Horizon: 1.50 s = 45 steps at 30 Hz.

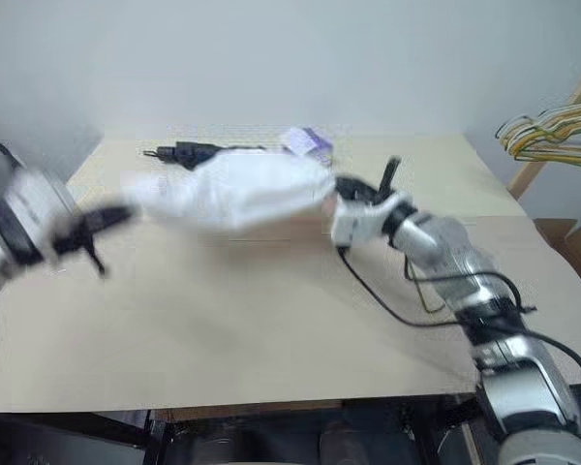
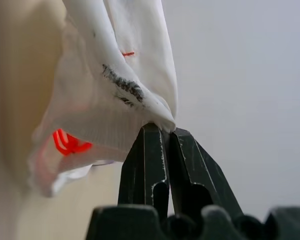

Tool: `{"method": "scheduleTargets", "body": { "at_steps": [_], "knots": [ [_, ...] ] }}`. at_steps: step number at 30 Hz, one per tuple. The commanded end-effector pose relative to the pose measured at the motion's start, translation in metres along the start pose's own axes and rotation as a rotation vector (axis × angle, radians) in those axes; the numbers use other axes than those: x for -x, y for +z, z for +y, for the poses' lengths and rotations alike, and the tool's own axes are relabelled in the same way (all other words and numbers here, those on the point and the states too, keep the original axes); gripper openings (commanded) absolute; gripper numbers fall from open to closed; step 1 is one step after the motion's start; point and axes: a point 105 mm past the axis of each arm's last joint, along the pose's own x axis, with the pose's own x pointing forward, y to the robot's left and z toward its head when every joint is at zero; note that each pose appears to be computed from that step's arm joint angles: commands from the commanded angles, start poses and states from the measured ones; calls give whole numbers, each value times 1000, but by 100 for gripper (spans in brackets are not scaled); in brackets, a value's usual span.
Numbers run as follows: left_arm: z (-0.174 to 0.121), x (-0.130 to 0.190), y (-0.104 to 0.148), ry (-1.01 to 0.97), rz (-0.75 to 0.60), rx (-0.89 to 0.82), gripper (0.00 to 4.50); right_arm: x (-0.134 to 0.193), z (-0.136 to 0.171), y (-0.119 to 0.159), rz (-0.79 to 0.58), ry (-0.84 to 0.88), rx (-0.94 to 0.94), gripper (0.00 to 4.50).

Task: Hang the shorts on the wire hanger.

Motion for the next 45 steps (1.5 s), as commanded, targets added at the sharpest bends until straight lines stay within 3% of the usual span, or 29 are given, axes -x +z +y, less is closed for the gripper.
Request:
{"method": "scheduleTargets", "body": {
  "at_steps": [1,6,14,20,25,29,33,35,37,45],
  "knots": [
    [-46,0,-25,-216,168,-5,7,11,29,16,-89,208,53,0],
    [-86,3,-62,-366,338,6,7,41,75,17,-120,504,77,0],
    [-114,11,-54,-566,356,19,7,72,89,25,-148,706,35,0],
    [-119,13,-49,-603,343,17,7,78,93,28,-162,725,23,0],
    [-116,14,-46,-619,311,0,130,83,86,31,-164,736,-58,157],
    [-103,19,-40,-609,299,1,267,95,72,35,-171,737,-165,299],
    [-83,14,-16,-546,155,23,402,102,47,27,-100,646,-314,447],
    [-69,3,1,-447,9,48,447,102,33,12,11,543,-447,450],
    [-56,-8,13,-357,-82,57,447,100,23,-10,153,412,-571,450],
    [-45,-40,37,-266,-207,27,447,102,16,-86,609,24,-1125,450]
  ]
}}
